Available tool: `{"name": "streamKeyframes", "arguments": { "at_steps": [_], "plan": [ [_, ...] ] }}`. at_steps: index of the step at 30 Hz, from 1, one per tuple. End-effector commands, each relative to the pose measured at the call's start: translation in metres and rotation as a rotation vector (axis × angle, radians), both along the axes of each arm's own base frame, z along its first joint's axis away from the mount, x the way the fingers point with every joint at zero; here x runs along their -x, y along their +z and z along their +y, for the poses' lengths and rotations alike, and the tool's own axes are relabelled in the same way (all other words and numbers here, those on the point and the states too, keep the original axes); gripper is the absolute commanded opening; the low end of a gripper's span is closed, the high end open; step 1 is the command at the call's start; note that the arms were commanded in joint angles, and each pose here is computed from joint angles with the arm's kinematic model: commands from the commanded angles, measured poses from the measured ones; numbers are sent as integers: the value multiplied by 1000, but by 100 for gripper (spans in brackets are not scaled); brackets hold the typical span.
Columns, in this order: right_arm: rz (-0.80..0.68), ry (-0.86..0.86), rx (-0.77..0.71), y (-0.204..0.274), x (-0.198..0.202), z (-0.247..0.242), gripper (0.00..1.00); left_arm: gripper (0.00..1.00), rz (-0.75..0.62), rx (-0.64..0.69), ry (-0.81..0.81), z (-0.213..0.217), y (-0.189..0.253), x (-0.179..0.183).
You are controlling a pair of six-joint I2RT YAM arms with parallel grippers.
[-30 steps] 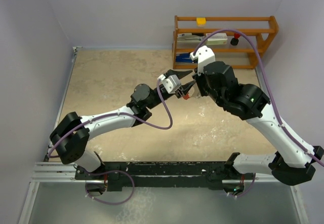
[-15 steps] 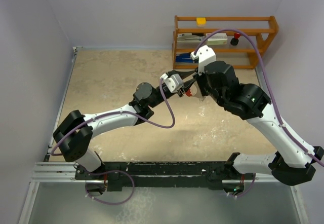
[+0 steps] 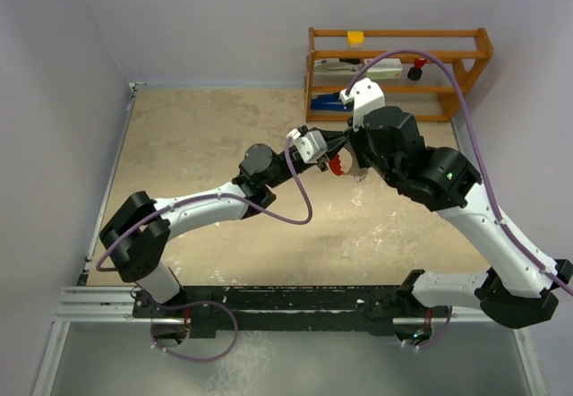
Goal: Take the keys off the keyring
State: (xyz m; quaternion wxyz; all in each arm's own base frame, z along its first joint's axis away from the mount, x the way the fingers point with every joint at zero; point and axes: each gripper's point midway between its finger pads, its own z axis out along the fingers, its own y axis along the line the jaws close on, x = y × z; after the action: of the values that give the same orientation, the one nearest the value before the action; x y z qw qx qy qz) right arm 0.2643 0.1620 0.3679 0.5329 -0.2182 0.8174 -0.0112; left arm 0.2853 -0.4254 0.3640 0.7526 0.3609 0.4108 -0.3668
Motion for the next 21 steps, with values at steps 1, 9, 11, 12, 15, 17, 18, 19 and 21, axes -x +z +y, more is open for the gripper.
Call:
{"name": "streamKeyframes", "arguments": {
  "at_steps": [1, 9, 11, 12, 15, 17, 18, 19, 21],
  "plan": [
    [-51, 29, -71, 24, -1, 9, 0, 0, -46, 81, -75, -7, 37, 14],
    [-63, 1, -64, 23, 0, 1, 0, 0, -23, 176, 8, 15, 57, 8],
    [-67, -6, -63, 23, 0, 0, 0, 0, -23, 197, 18, 20, 62, 9],
    [-68, -7, -62, 22, -1, 0, 0, 0, -19, 210, 24, 23, 65, 9],
    [-72, -7, -68, 22, -1, 0, 0, 0, -9, 250, 56, 32, 70, 7],
    [-74, -5, -71, 22, -1, 1, 0, 0, -8, 272, 72, 37, 73, 6],
    [-74, -4, -72, 21, -1, 1, 0, 0, -6, 283, 76, 39, 75, 6],
    [-75, -4, -72, 21, -1, 1, 0, 0, -7, 293, 77, 40, 76, 6],
    [-75, -1, -72, 20, -2, 3, 0, 0, -5, 315, 78, 43, 80, 7]
  ]
}}
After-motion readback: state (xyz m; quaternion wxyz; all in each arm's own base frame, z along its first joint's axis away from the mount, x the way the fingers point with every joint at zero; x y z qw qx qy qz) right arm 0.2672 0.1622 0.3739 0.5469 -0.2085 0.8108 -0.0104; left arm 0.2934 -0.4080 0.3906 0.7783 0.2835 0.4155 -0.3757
